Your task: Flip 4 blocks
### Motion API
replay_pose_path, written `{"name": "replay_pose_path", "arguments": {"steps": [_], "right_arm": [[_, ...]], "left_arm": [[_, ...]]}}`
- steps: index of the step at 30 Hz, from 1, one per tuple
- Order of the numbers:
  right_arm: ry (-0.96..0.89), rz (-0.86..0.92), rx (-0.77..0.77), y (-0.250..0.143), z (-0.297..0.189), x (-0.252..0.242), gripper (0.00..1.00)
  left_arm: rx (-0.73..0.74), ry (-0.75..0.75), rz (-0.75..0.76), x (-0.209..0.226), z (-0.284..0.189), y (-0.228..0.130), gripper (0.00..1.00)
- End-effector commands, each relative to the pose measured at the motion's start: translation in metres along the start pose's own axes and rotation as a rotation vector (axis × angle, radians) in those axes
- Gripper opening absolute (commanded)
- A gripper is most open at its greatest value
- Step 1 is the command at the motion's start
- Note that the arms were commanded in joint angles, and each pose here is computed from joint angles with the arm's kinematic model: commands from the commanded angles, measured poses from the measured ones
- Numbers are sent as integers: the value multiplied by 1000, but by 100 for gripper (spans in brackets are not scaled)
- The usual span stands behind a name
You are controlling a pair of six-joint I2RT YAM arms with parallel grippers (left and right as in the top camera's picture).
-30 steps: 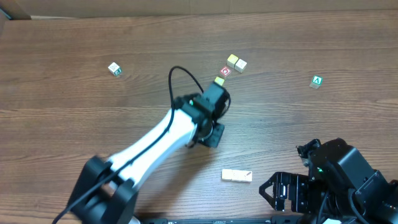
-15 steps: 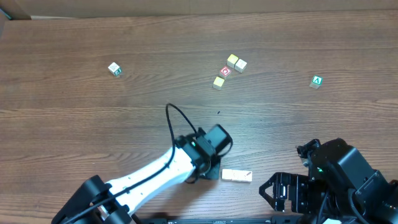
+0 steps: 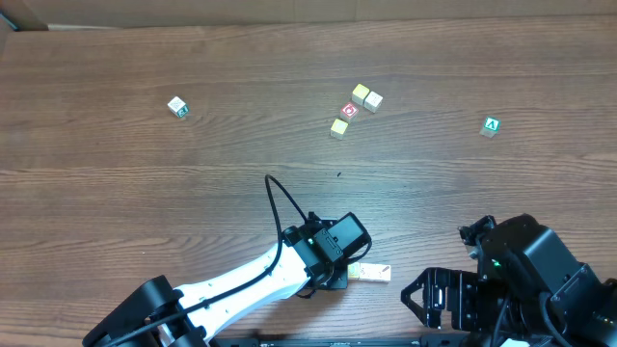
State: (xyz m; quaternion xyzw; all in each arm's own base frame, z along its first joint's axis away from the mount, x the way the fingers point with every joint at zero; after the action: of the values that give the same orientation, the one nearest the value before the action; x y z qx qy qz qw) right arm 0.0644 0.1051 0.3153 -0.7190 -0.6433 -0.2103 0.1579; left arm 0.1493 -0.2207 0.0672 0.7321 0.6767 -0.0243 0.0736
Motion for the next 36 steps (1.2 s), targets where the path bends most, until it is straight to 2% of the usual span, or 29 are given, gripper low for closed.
{"name": "replay_pose_path", "arguments": {"steps": [1,36], "right_arm": [[28,-23,-11,-1,-6,4,100],[28,-23,-11,-1,-6,4,100]], "left_arm": [[-33,2,-23,2,-3,1,4],[-12,-55,-13,-5,2,-2,4]]}}
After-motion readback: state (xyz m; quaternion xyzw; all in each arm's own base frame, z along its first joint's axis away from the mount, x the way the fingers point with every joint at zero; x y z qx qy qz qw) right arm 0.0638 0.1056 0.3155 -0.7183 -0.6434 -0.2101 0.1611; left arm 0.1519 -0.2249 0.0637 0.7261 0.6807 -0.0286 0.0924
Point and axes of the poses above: each gripper's point midway between its finger pads, its own z axis out along the fingers, its own x axis along the line the jaws close on, y = z × x, the point moved 5 cm from there along -z, back along the fingers, and after that the axes turned 2 degrees about z, right-handed, at the moved point
